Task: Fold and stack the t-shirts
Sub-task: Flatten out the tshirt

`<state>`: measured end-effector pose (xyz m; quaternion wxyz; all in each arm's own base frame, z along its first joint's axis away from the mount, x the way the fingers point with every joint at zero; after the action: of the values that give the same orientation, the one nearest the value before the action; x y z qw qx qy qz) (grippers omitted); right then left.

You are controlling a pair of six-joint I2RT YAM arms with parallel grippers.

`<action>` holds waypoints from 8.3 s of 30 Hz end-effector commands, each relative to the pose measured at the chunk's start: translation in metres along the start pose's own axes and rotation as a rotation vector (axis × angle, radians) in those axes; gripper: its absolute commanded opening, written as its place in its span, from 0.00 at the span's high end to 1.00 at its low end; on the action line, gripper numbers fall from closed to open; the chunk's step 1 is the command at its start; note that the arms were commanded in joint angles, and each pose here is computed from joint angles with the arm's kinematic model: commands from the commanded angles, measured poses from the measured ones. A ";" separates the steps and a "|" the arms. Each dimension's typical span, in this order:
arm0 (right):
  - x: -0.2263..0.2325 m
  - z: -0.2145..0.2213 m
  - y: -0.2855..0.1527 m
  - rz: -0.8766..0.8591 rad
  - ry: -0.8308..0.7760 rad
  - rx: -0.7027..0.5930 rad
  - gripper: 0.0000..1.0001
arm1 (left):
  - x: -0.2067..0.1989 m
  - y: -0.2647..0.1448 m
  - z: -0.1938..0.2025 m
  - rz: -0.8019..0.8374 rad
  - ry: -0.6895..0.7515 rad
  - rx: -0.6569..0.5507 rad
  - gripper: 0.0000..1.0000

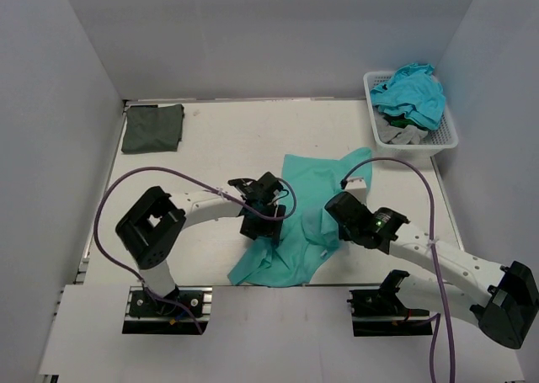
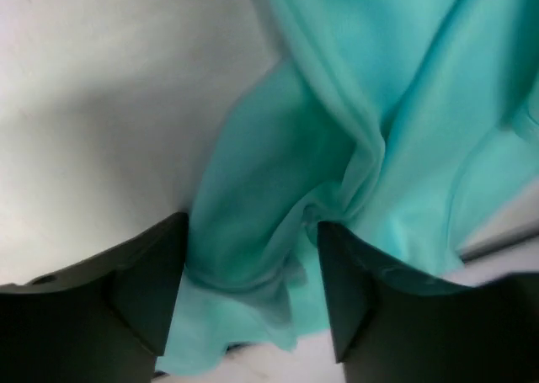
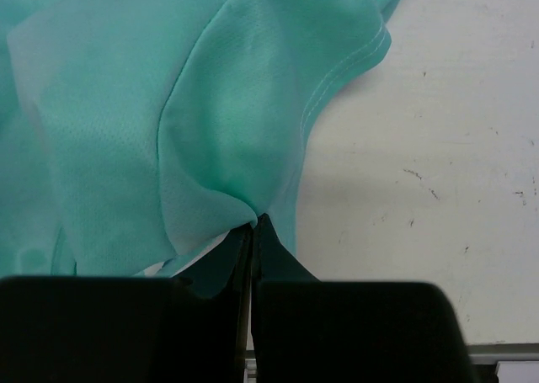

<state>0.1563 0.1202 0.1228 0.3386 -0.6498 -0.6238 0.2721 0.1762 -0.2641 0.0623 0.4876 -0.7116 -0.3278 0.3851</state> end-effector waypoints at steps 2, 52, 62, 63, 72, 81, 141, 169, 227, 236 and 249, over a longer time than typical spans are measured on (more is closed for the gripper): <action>0.002 -0.004 0.000 -0.026 0.076 -0.029 1.00 | 0.014 0.010 -0.007 -0.175 0.055 0.024 0.39; 0.057 0.003 0.025 -0.318 -0.049 0.047 1.00 | 0.084 -0.004 -0.018 -0.190 -0.100 -0.133 0.08; 0.054 -0.003 0.022 -0.289 -0.028 0.027 1.00 | 0.076 -0.006 -0.015 -0.140 -0.120 -0.125 1.00; 0.054 -0.005 0.020 -0.286 -0.028 0.022 1.00 | 0.075 -0.011 -0.014 -0.139 -0.120 -0.131 1.00; 0.050 -0.086 -0.056 -0.339 0.011 -0.239 1.00 | 0.039 -0.160 -0.080 -0.070 -0.072 -0.534 1.00; 0.031 -0.177 -0.153 -0.391 0.064 -0.613 1.00 | 0.031 -0.317 -0.104 -0.136 -0.085 -0.985 1.00; 0.074 -0.277 -0.024 -0.051 0.107 -0.755 1.00 | 0.142 -0.207 -0.208 -0.540 -0.503 -0.812 1.00; 0.112 -0.217 0.145 -0.387 -0.087 -0.115 0.10 | 0.213 -0.170 -0.286 -0.359 -0.307 -0.793 0.00; 0.104 -0.079 0.054 -0.215 -0.287 0.144 0.10 | 0.220 -0.085 -0.190 -0.539 -0.524 -0.393 0.00; 0.107 -0.093 0.106 -0.004 -0.293 0.135 0.10 | 0.249 -0.063 -0.154 -0.551 -0.586 -0.331 0.00; 0.041 -0.070 0.116 0.115 -0.202 0.195 0.10 | 0.277 -0.026 -0.067 -0.529 -0.774 -0.156 0.00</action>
<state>0.2896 0.1756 0.0631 0.3158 -0.5915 -0.5957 0.4422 0.3895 -0.0655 0.0541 0.3522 -0.4754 -0.6854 0.4245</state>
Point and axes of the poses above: each gripper's point midway between its finger pads, its own y axis out along the fingers, its own x axis along the line the jaws close on, z = x × y, the point moved 4 cm from there along -y, back along the fingers, and after that the axes turned 13 degrees about y, right-handed, at the moved point
